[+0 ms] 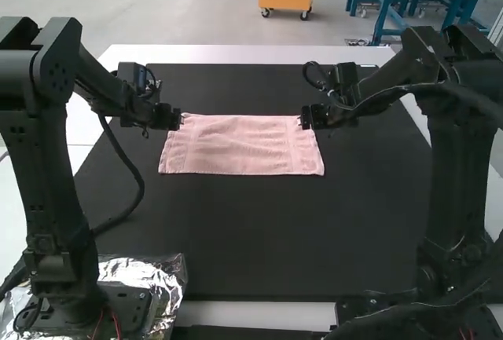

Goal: Fold the towel.

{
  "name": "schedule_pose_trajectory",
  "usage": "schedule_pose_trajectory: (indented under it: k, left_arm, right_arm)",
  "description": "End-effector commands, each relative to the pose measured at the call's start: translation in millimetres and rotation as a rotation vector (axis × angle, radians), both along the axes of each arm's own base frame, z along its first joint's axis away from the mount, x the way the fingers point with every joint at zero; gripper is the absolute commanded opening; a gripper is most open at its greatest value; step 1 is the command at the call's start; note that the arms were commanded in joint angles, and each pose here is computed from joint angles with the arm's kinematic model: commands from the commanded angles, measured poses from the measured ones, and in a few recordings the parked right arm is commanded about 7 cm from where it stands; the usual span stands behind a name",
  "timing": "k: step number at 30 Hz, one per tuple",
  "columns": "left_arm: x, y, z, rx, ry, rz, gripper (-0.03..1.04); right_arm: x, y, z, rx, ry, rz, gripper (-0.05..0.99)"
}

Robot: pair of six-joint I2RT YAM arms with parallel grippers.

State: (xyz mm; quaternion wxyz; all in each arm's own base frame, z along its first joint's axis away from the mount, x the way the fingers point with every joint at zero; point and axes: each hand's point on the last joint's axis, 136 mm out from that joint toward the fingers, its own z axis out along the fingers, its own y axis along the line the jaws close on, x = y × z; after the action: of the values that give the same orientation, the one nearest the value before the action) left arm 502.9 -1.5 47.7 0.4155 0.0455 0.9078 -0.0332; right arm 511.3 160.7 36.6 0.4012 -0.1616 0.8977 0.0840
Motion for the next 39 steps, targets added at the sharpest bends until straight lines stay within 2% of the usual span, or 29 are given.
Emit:
schedule_pose_trajectory:
  k: [1,10,15,23,31,39]
  left_arm:
    - [16,1.7,10,0.024,-0.041,0.002,0.95]
    - [33,6.8,-3,0.052,-0.032,0.012,0.95]
    - [37,12.7,-16,0.087,-0.014,0.021,0.95]
    - [42,16.2,-27,0.09,-0.015,0.029,0.95]
    - [44,19.8,-36,0.117,-0.012,0.027,0.93]
    - [46,20.1,-50,0.117,0.008,0.027,0.92]
  right_arm:
    - [14,5,9,0.008,-0.031,-0.009,0.9]
    - [28,1,-5,0.004,-0.023,-0.02,0.9]
    - [36,-5,-14,0.001,-0.016,-0.035,0.9]
    - [48,-3,-28,-0.002,-0.001,-0.038,0.9]
    - [47,-4,-44,-0.013,0.033,-0.038,0.9]
    - [44,-20,-63,-0.025,0.08,-0.064,0.91]
